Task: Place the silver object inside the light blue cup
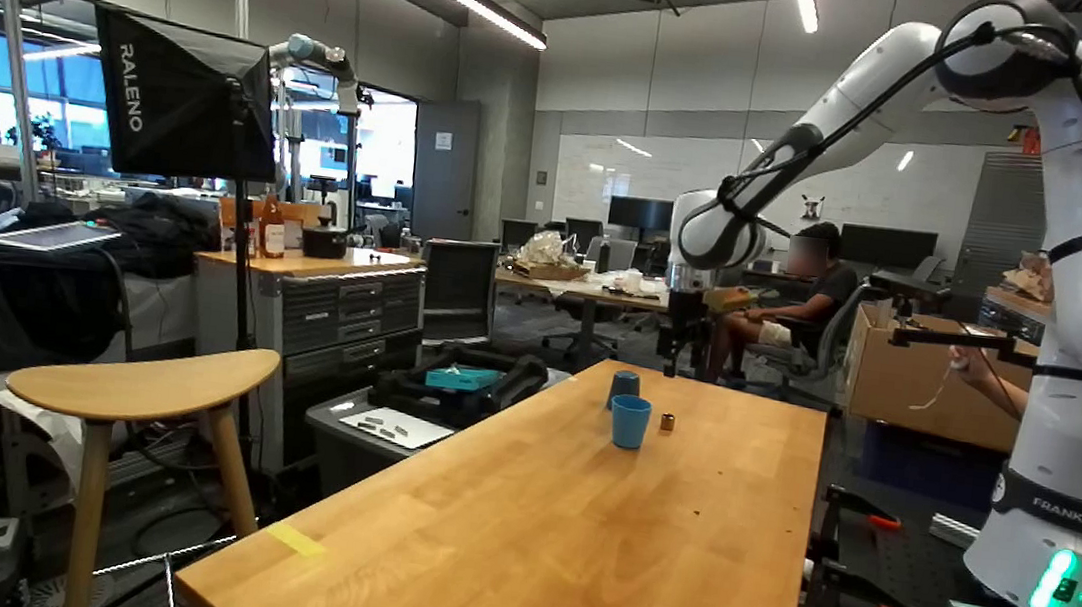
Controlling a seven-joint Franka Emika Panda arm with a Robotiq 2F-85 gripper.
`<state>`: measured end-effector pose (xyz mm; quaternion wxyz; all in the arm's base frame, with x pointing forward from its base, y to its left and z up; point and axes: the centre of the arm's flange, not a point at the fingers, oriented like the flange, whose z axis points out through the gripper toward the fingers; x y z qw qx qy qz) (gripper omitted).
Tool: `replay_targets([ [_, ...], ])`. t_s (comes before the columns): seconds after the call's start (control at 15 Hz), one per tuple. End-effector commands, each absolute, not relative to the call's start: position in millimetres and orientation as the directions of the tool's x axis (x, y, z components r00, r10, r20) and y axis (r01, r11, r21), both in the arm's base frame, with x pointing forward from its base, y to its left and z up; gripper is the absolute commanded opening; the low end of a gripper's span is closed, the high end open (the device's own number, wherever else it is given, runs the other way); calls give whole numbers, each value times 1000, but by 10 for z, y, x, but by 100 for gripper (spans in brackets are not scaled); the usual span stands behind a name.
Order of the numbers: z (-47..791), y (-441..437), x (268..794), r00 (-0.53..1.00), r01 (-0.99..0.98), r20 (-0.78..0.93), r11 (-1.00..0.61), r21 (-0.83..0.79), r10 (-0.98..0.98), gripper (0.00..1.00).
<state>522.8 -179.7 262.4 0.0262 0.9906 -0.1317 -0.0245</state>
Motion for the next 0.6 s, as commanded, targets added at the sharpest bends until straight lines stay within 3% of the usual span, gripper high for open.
replay_targets([
  [0.0, 2217, -1917, 5555, 943, -330, -18, -942, 57, -332, 100],
  [0.53, 1946, -2144, 5507, 916, -394, -39, -914, 93, -399, 100],
])
